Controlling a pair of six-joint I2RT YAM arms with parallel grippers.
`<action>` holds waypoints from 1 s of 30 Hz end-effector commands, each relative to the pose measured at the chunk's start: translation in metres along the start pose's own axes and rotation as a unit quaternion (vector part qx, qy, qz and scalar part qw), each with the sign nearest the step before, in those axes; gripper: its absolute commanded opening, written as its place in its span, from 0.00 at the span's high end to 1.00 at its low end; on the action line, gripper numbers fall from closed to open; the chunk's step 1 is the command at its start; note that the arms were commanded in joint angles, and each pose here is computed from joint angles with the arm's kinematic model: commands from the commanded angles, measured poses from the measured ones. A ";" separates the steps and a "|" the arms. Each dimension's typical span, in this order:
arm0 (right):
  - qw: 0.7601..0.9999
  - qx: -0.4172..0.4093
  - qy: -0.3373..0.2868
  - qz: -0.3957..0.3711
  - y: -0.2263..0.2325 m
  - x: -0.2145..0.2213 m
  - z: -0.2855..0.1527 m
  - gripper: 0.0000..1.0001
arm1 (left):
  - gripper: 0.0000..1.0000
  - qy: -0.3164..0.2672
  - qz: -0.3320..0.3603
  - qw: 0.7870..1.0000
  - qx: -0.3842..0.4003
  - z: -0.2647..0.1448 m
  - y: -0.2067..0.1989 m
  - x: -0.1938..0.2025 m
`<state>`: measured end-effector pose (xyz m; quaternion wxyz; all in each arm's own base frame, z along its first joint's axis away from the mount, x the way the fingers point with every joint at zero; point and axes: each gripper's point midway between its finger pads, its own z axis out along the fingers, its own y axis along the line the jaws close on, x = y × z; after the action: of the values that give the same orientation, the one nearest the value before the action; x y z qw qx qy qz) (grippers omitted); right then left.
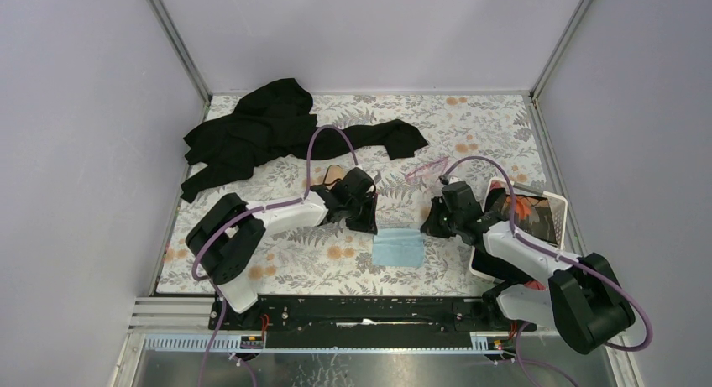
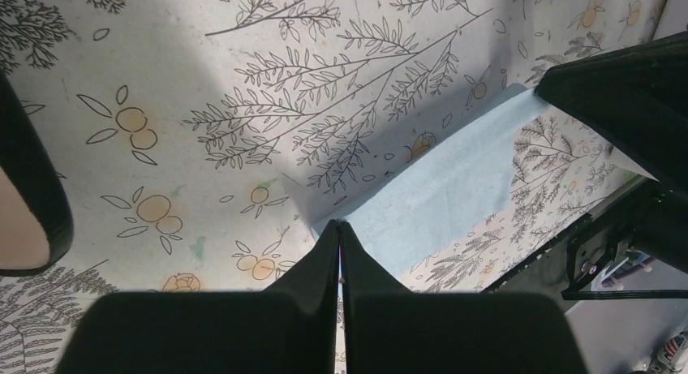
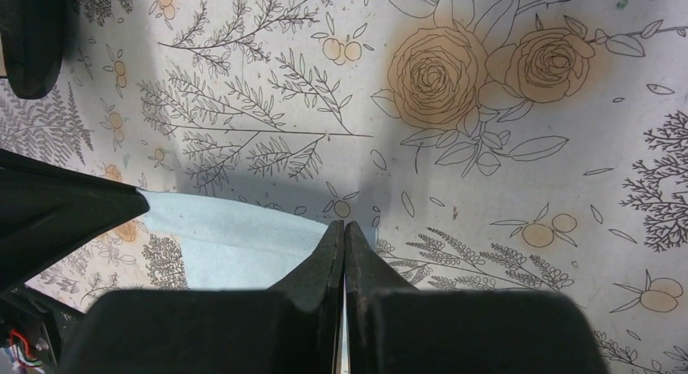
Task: Organize the sunglasses
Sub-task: Fold the glasses cleaning cloth at the center of the board.
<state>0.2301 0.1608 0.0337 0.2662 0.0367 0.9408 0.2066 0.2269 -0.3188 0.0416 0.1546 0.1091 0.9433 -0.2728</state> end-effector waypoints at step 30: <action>0.997 -0.031 0.064 0.010 -0.006 0.051 -0.015 1.00 | 1.00 -0.001 0.005 1.000 0.009 0.001 -0.004 0.015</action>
<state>0.1860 0.1602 0.0214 0.2160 0.0310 0.9456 0.2411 0.2074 -0.3187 0.0326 0.1388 0.1173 0.9448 -0.2728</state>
